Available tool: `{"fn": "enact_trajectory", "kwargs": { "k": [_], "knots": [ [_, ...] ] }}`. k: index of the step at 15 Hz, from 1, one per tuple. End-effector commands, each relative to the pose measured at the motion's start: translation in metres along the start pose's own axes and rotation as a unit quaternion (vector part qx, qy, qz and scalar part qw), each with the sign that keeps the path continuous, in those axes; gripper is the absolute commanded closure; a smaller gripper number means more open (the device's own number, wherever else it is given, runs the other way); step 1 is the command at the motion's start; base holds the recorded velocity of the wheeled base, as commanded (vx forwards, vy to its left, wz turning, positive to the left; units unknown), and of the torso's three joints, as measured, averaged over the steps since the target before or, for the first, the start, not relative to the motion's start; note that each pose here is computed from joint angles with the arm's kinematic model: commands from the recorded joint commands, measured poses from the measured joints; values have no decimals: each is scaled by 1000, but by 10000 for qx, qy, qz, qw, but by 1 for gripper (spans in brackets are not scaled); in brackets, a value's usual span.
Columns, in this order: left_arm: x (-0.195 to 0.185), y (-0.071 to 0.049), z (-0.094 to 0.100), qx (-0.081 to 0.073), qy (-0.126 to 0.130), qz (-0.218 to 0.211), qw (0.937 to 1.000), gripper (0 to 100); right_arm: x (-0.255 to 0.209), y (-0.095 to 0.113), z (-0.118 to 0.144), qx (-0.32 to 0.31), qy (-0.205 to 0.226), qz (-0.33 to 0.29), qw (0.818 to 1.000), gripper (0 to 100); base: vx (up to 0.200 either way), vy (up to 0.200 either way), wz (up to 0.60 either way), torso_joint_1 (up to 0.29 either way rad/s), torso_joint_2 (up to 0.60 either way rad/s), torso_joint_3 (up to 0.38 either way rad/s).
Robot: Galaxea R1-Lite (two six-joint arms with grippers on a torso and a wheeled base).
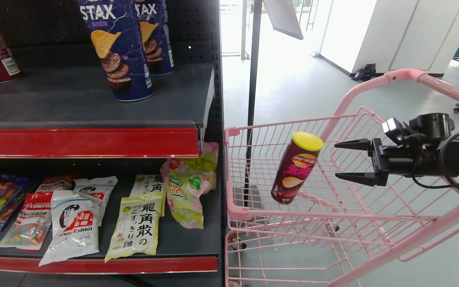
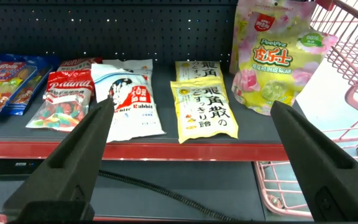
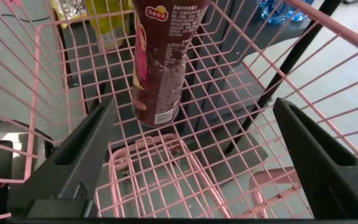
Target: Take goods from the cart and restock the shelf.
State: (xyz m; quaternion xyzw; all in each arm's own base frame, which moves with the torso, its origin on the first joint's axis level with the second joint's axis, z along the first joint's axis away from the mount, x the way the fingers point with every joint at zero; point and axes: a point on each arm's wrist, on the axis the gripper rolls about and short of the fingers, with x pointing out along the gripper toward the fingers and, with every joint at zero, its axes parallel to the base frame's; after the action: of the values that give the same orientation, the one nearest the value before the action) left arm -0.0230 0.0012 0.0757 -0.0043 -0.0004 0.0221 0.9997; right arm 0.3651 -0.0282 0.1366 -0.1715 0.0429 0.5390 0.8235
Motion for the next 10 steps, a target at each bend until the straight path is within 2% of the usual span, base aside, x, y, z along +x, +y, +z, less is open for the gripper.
{"fn": "enact_trajectory", "kwargs": {
  "k": [1,10],
  "knots": [
    [0,0,0,-3,11,9,10000,0,8,0,-6,62,3,96,9999,0,0,0,0,0,0,0],
    [0,0,0,-3,3,1,10000,0,66,-11,-40,354,14,645,9973,0,0,0,0,0,0,0]
  ]
}}
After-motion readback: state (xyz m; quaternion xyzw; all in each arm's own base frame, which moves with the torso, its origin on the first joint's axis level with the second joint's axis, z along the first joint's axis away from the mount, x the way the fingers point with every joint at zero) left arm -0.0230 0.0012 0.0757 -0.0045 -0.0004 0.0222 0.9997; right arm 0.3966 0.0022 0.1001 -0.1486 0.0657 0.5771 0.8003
